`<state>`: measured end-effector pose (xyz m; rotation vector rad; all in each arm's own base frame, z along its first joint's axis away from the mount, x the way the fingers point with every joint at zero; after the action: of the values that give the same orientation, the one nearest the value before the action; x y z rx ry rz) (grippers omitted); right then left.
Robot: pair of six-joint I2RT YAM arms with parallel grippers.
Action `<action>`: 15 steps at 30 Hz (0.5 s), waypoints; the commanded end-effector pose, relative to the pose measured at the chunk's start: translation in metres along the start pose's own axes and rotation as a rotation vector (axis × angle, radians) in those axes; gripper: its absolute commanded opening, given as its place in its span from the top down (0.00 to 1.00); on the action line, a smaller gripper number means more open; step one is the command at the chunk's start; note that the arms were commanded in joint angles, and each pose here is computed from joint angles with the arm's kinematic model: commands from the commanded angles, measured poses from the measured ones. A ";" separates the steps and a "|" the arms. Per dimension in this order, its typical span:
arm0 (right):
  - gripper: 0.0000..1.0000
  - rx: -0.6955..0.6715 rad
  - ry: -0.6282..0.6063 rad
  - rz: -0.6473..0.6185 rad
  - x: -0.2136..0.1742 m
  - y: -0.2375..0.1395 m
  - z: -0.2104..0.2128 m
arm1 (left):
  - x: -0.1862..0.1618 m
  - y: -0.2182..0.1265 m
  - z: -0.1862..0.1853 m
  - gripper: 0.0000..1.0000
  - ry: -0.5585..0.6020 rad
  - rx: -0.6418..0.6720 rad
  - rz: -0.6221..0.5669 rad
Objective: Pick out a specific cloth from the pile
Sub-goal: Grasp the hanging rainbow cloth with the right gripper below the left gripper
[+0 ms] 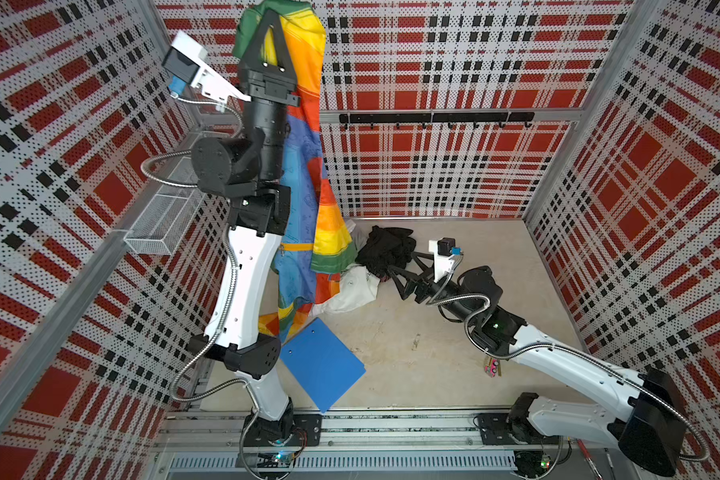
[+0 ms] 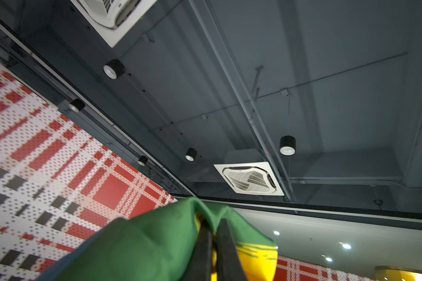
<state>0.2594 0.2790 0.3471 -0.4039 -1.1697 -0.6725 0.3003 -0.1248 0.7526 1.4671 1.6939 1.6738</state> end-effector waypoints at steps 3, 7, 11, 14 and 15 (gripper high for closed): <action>0.00 0.138 -0.025 -0.088 0.034 0.020 0.039 | -0.019 0.003 -0.021 0.98 0.042 -0.033 -0.001; 0.00 0.131 -0.059 -0.093 0.041 0.048 0.052 | -0.035 0.004 -0.026 0.98 0.046 -0.028 0.021; 0.00 0.124 -0.051 -0.058 0.035 0.078 0.053 | -0.045 0.003 -0.031 0.98 0.040 -0.033 0.042; 0.00 0.170 -0.043 -0.035 0.029 0.094 0.062 | -0.052 0.003 -0.036 0.98 0.040 -0.042 0.058; 0.00 0.180 -0.044 -0.033 0.028 0.098 0.066 | -0.056 0.003 -0.038 0.98 0.042 -0.043 0.066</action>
<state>0.2869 0.3717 0.3941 -0.2876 -1.2476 -0.6069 0.3181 -0.1969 0.7263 1.5977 1.6429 1.7516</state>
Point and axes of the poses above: each gripper's point midway between its finger pads, its own y axis out along the fingers, its own z axis along the line the jaws close on, x = y × z, the point moved 4 cm from there along -y, back along the fingers, and after that the axes turned 2 degrees about y, right-handed, at the moved point
